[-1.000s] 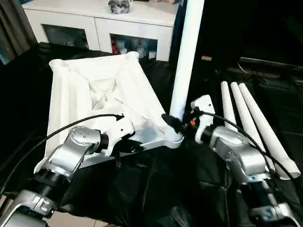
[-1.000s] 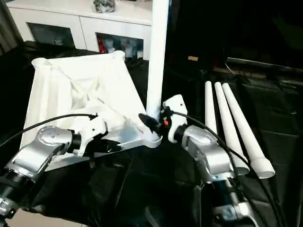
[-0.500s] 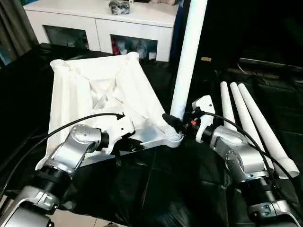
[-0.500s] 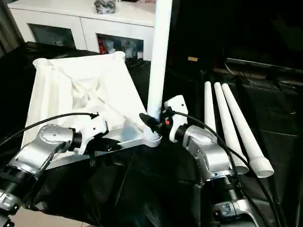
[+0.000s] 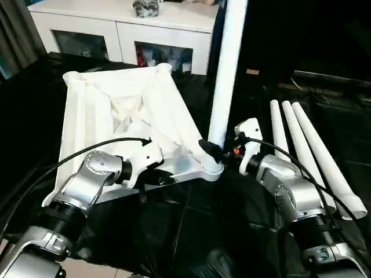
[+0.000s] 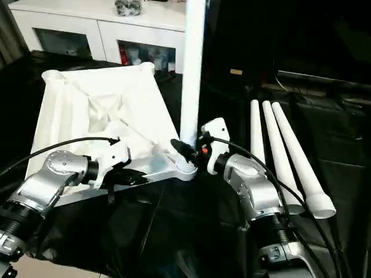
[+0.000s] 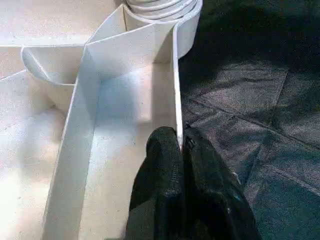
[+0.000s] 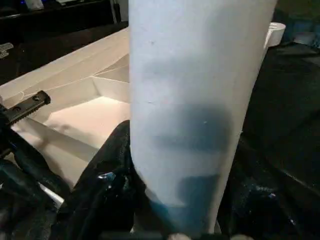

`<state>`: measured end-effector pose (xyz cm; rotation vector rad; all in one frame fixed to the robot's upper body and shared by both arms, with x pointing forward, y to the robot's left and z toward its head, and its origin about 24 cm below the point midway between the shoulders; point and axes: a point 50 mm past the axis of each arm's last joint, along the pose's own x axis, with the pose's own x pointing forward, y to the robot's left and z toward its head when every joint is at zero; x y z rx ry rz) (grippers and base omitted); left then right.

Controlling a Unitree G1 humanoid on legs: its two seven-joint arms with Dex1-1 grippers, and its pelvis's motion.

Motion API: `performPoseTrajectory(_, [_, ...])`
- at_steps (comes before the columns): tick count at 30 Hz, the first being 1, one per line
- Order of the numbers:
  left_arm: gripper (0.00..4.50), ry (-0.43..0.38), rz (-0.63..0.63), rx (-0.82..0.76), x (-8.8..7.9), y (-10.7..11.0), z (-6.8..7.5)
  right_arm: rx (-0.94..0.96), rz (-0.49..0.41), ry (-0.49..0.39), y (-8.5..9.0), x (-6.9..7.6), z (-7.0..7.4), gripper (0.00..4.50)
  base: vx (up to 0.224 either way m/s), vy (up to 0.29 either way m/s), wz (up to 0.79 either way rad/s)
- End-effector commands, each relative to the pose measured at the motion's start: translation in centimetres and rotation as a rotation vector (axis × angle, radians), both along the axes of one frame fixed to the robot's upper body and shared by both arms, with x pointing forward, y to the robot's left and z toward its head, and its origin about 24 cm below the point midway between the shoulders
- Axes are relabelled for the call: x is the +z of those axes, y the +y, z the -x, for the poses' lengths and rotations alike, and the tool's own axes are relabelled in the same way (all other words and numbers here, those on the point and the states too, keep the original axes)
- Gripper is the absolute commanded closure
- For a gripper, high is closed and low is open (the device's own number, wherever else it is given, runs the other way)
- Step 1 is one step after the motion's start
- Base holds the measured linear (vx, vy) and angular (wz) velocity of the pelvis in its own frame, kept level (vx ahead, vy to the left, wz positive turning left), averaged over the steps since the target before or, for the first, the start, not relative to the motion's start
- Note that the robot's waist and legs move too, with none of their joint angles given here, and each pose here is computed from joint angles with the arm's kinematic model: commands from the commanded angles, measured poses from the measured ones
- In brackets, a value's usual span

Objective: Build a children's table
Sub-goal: Insert table leg to table base

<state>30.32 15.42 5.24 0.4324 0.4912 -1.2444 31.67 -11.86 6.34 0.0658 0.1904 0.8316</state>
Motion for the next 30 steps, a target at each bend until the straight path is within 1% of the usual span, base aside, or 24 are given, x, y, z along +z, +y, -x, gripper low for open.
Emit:
performPoseTrajectory(1, [4.50,-0.021,0.017,-0.020,0.5,-0.2,-0.2,0.000,0.053,0.082,-0.4,-1.8,0.4,2.64,0.000,0.000,0.00])
performPoseTrajectory(5, [4.50,-0.019,0.021,-0.014,0.5,-0.2,-0.2,-0.018,-0.013,0.099,-0.3,-2.0,0.5,2.64,0.000,0.000,0.00])
performPoseTrajectory(6, [4.50,-0.019,0.021,-0.011,0.4,-0.2,-0.1,-0.031,-0.046,0.109,-0.4,-2.0,0.5,2.64,0.000,0.000,0.00])
performPoseTrajectory(7, [4.50,-0.019,0.021,-0.011,0.4,-0.2,-0.1,-0.031,-0.046,0.109,-0.4,-2.0,0.5,2.64,0.000,0.000,0.00])
performPoseTrajectory(8, [4.50,-0.020,0.021,-0.005,0.4,-0.2,-0.1,-0.057,-0.121,0.134,-0.7,-2.1,0.6,2.64,0.000,0.000,0.00])
performPoseTrajectory(11, [4.50,-0.022,0.023,0.003,0.3,-0.2,-0.1,-0.088,-0.211,0.165,-1.3,-2.4,0.8,2.64,0.000,0.000,0.00])
performPoseTrajectory(13, [4.50,-0.023,0.022,0.005,0.2,-0.2,-0.1,-0.095,-0.240,0.181,-1.7,-2.8,1.1,2.64,0.000,0.000,0.00])
performPoseTrajectory(14, [4.50,-0.025,0.024,0.009,0.2,-0.3,-0.1,-0.098,-0.252,0.198,-1.9,-3.4,1.7,2.64,0.000,0.000,0.00])
performPoseTrajectory(16, [4.50,-0.026,0.026,0.012,0.2,-0.3,-0.2,-0.103,-0.258,0.206,-2.0,-3.7,1.9,2.64,0.000,0.000,0.00])
performPoseTrajectory(18, [4.50,-0.036,0.022,0.023,0.2,-0.3,-0.3,-0.120,-0.253,0.219,-2.1,-4.7,2.5,2.64,0.000,0.000,0.00])
performPoseTrajectory(22, [4.50,-0.047,0.018,0.033,0.2,-0.3,-0.4,-0.156,-0.227,0.222,-2.3,-5.9,3.4,2.64,0.000,0.000,0.00])
performPoseTrajectory(26, [4.50,-0.053,0.018,0.037,0.3,-0.4,-0.5,-0.196,-0.155,0.177,-2.8,-6.3,3.7,2.64,0.000,0.000,0.00])
performPoseTrajectory(30, [4.50,-0.056,0.016,0.034,0.3,-0.4,-0.5,-0.198,-0.094,0.126,-2.8,-6.0,3.8,2.64,0.000,0.000,0.00])
